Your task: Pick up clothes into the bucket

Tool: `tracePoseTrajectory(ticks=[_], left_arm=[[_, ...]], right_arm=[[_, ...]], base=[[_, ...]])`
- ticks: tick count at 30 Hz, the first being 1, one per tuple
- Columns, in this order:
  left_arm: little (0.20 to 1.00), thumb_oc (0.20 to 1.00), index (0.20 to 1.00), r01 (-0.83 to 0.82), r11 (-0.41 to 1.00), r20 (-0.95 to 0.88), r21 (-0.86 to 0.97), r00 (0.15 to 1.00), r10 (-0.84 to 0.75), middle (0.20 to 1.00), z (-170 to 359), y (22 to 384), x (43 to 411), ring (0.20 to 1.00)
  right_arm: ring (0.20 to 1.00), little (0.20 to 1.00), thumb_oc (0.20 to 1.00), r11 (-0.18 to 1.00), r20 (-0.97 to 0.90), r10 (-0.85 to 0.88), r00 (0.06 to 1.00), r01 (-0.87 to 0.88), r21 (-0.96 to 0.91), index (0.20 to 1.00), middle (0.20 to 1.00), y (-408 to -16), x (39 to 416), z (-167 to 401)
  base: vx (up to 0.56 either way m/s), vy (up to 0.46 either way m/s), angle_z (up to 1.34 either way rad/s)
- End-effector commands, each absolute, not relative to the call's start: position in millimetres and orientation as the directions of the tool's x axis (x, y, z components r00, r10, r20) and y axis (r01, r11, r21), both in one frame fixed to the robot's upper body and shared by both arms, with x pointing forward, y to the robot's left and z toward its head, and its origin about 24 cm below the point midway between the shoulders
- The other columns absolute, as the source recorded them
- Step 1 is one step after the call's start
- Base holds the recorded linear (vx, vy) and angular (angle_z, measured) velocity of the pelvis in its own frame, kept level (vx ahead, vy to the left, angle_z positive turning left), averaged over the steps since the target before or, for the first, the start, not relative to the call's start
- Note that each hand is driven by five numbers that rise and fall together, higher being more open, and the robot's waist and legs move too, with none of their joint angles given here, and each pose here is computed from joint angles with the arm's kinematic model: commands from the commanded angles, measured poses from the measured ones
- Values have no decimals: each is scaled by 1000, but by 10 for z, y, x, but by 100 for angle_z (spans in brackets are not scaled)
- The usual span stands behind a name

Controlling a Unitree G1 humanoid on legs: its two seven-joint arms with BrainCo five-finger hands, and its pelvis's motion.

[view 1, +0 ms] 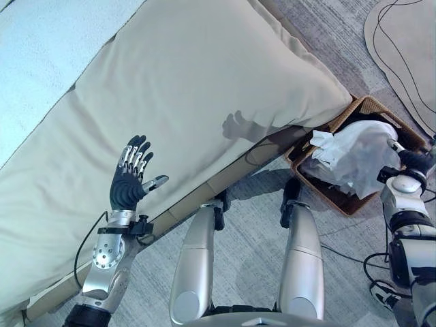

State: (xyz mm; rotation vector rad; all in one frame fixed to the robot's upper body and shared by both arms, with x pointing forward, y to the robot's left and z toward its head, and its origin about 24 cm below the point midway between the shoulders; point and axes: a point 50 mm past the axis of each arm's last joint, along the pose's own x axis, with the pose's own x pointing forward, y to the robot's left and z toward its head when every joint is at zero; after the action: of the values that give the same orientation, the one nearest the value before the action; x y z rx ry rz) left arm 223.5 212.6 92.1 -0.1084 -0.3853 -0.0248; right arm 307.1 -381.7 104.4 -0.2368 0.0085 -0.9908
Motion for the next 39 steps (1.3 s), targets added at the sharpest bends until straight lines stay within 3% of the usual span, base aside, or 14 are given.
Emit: tracePoseTrajectory(ticks=[1,7,11,13,19,20,21,25,31,39], left_arm=[[1000,1000,1000,40,992,430,-123,903,17,1000,967,2118,2168,1000],[1000,1000,1000,11,994,417,-111,908,37,1000,929,2162,2199,1000],[1000,1000,1000,-16,994,412,-106,909,58,1000,905,2189,2223,1000],[1000,1000,1000,-61,990,391,-124,914,105,1000,837,2232,2236,1000],[1000,1000,1000,-135,982,314,-132,934,170,1000,638,2302,2234,1000],[1000,1000,1000,-146,975,259,-165,948,186,1000,515,2313,2233,1000],[1000,1000,1000,-146,975,259,-165,948,185,1000,515,2314,2233,1000],[1000,1000,1000,-176,975,124,-139,973,193,1000,224,2379,2162,1000],[1000,1000,1000,-196,979,82,-60,976,201,1000,114,2383,2101,1000],[1000,1000,1000,-224,971,29,-86,973,228,1000,-9,2314,2050,1000]], right_arm=[[1000,1000,1000,448,98,-872,480,863,-234,1000,1000,-4005,2837,936],[1000,1000,1000,407,-4,-909,416,886,-221,1000,1000,-4005,2688,654],[1000,1000,1000,437,-11,-896,444,878,-195,1000,1000,-3880,2648,505],[1000,1000,1000,524,28,-839,544,820,-230,1000,1000,-3660,2629,380],[1000,1000,1000,653,93,-734,673,736,-179,1000,1000,-3321,2542,320],[1000,1000,1000,729,90,-667,740,673,-125,1000,1000,-3171,2514,277],[1000,1000,1000,729,90,-667,740,673,-124,1000,1000,-3170,2513,277],[1000,1000,1000,886,3,-463,886,463,-27,1000,1000,-2777,2412,47],[1000,1000,1000,930,-123,-368,922,364,-57,1000,1000,-2527,2260,-241],[1000,1000,1000,960,-216,-275,937,257,-108,1000,1000,-2222,2136,-447]], base=[[3,-11,-5],[11,-7,-2],[27,-16,-2],[49,-47,-2],[83,-64,3],[49,-35,-3],[89,-52,2],[74,-37,-10],[43,-15,-1],[5,5,7]])
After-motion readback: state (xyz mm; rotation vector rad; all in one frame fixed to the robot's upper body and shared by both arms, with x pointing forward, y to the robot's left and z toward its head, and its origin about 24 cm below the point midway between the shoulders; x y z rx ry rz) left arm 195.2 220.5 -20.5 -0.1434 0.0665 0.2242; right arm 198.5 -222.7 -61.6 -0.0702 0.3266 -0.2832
